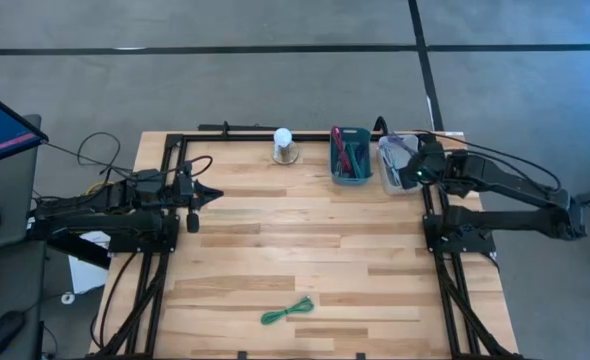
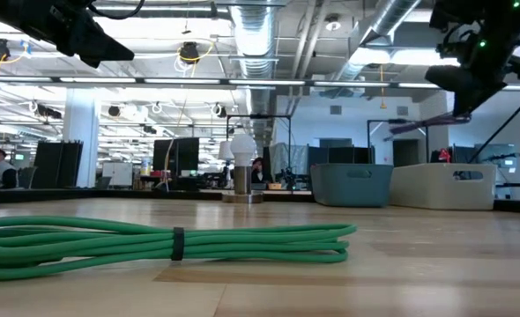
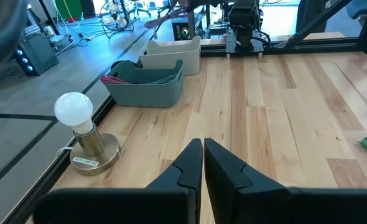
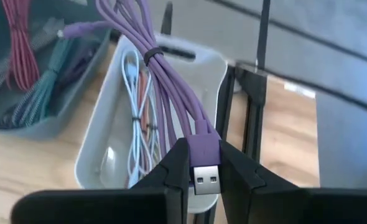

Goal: Pick & Place USB Port
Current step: Put the purple charger cable into the gray bin

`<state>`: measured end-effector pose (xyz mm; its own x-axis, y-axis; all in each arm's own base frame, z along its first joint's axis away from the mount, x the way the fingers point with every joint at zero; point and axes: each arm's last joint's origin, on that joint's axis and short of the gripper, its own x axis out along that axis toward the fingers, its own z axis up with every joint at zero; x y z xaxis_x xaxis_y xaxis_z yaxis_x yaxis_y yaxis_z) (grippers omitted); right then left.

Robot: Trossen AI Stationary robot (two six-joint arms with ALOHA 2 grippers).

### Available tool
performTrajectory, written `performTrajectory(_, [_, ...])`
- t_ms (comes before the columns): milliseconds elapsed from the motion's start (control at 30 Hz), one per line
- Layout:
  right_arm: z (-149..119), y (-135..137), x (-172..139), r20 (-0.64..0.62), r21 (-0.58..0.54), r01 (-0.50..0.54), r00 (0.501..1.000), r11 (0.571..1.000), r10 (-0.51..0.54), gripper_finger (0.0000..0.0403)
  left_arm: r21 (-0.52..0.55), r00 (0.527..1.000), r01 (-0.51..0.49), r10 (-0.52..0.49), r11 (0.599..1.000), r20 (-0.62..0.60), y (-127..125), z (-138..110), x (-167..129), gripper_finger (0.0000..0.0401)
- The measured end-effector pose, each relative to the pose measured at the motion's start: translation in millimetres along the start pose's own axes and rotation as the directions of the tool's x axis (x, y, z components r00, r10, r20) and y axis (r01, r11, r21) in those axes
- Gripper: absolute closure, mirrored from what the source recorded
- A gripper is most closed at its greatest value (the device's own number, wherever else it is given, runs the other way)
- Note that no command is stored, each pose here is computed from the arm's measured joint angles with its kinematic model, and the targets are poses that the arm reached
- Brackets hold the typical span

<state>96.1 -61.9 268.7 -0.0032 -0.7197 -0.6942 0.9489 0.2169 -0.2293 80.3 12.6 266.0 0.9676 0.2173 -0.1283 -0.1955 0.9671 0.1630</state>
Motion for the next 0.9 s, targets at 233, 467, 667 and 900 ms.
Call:
performTrajectory(233, [-17.1,-2.7,25.1,-0.196,0.038,0.011,0.981,0.999,-0.003,0.0355,0.000,1.000,0.000,0.000,1.000,0.000,0.0,0.0,0.0,0.0384])
performTrajectory(467, [-26.5,-3.0,41.3,-0.266,0.065,0.014,0.964,0.998,0.004,0.0355,0.000,1.000,0.000,0.000,1.000,0.000,0.0,0.0,0.0,0.0384])
performTrajectory(667, [-26.4,-3.2,42.6,-0.280,0.059,0.014,0.960,0.998,0.003,0.0355,0.000,1.000,0.000,0.000,1.000,0.000,0.0,0.0,0.0,0.0384])
performTrajectory(900, [-26.1,-2.5,42.7,-0.282,0.055,-0.001,0.959,0.998,0.017,0.0355,0.000,1.000,0.000,0.000,1.000,0.000,0.0,0.0,0.0,0.0384])
